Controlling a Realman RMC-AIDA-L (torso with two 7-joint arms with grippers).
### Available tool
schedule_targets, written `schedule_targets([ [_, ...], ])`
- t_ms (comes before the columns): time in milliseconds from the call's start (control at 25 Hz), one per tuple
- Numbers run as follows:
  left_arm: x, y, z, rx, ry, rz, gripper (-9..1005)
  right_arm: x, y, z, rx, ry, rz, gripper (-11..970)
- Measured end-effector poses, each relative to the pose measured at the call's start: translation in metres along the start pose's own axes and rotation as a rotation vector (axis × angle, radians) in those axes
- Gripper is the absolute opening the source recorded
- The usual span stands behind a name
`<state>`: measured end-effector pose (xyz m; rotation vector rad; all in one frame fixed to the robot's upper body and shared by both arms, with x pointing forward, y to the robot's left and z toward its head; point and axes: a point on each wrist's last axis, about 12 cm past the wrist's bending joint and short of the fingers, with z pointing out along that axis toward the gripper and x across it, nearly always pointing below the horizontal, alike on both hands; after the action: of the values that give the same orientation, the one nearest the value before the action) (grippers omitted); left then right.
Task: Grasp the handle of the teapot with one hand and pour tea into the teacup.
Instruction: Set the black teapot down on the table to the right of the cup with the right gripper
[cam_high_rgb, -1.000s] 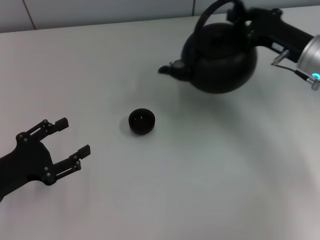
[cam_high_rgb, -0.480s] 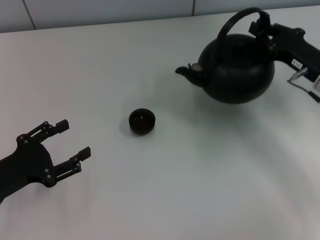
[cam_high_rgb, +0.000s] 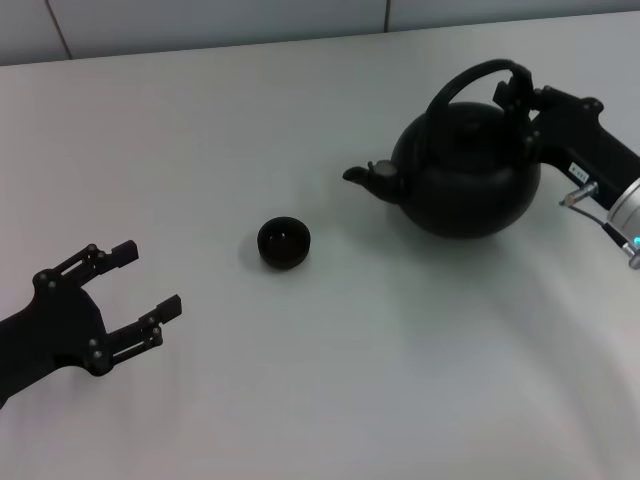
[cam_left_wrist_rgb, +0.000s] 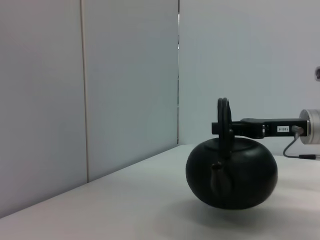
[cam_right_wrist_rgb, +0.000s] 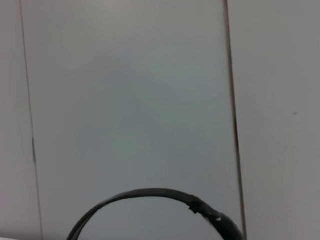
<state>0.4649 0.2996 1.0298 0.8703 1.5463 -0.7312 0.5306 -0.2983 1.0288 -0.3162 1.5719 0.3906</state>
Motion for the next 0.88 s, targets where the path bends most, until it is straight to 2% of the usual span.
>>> schedule_targets([
  [880,-0.001,0.001,0.002,-0.001,-0.005,0.007,800,0.012,0.008,-0.007,0.016,0.028,0.022,104],
])
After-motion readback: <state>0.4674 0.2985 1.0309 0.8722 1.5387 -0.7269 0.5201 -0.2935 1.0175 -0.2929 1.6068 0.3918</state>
